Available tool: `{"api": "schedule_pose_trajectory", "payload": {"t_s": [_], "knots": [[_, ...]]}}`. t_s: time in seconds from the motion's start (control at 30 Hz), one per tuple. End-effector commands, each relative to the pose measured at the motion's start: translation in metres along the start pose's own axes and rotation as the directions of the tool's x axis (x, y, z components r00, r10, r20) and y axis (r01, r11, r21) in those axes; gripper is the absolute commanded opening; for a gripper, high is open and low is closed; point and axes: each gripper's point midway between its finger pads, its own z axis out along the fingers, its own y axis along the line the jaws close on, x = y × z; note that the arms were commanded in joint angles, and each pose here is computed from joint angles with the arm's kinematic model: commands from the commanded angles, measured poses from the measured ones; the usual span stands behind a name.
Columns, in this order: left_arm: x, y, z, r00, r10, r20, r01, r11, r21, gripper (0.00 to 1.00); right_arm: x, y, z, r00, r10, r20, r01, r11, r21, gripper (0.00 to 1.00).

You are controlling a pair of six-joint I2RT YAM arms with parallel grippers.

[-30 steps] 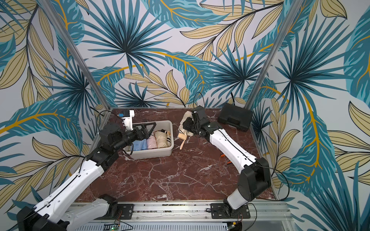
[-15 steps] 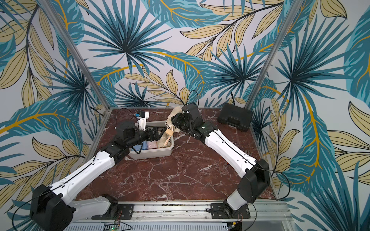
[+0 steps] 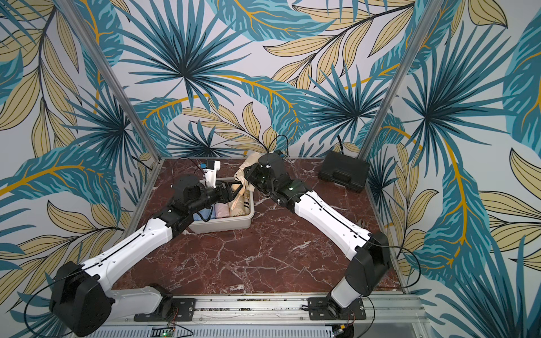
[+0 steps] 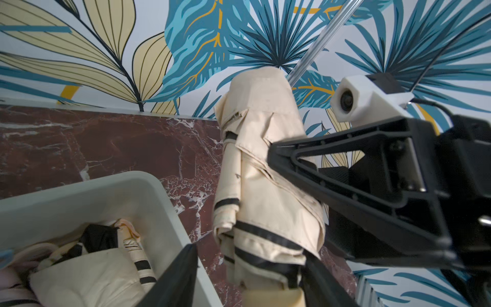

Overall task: Put the umbrella into the storage box
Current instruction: Pick up the umbrella from the center of the board.

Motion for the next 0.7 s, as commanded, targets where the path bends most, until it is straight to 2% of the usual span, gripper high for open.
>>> {"api": "schedule_pose_trajectory", "payload": {"t_s": [0.0,0.1,0.2,0.27,0.4,0.5,0.6,0.67], "knots": [[-0.024,-0.012,0.001,0.997,0.017,0.069,-0.019,1.0,0.022,0.46,-0.006,0.044,-0.005,0.999,0.035,0.029,-0.03,0.99,-0.137,0.24],[-0.023,-0.015,0.003,0.998,0.016,0.056,-0.019,0.999,0.036,0.31,-0.005,0.043,-0.002,0.999,0.041,0.037,-0.035,0.99,-0.134,0.24],[-0.021,-0.015,0.004,0.999,0.006,0.046,-0.008,0.999,0.041,0.2,-0.005,0.041,0.0,0.998,0.039,0.042,-0.034,0.991,-0.126,0.25],[-0.021,-0.016,0.003,0.999,0.0,0.043,-0.002,0.999,0.043,0.13,-0.005,0.039,0.001,0.998,0.035,0.045,-0.029,0.993,-0.118,0.29],[-0.02,-0.016,0.001,0.999,-0.006,0.035,0.004,0.999,0.041,0.0,-0.005,0.029,0.0,0.999,-0.008,0.053,0.012,0.997,-0.077,0.53],[-0.019,-0.016,-0.002,1.0,-0.009,0.03,0.008,0.999,0.037,0.0,-0.008,0.015,-0.006,0.993,-0.104,0.063,0.105,0.994,-0.007,0.7],[-0.018,-0.016,-0.006,1.0,-0.01,0.023,0.01,0.999,0.031,0.0,-0.018,0.002,-0.02,0.967,-0.242,0.082,0.238,0.969,0.059,0.81],[-0.018,-0.016,-0.01,1.0,-0.01,0.018,0.01,1.0,0.025,0.0,-0.025,-0.007,-0.031,0.933,-0.353,0.074,0.346,0.933,0.096,0.84]]}}
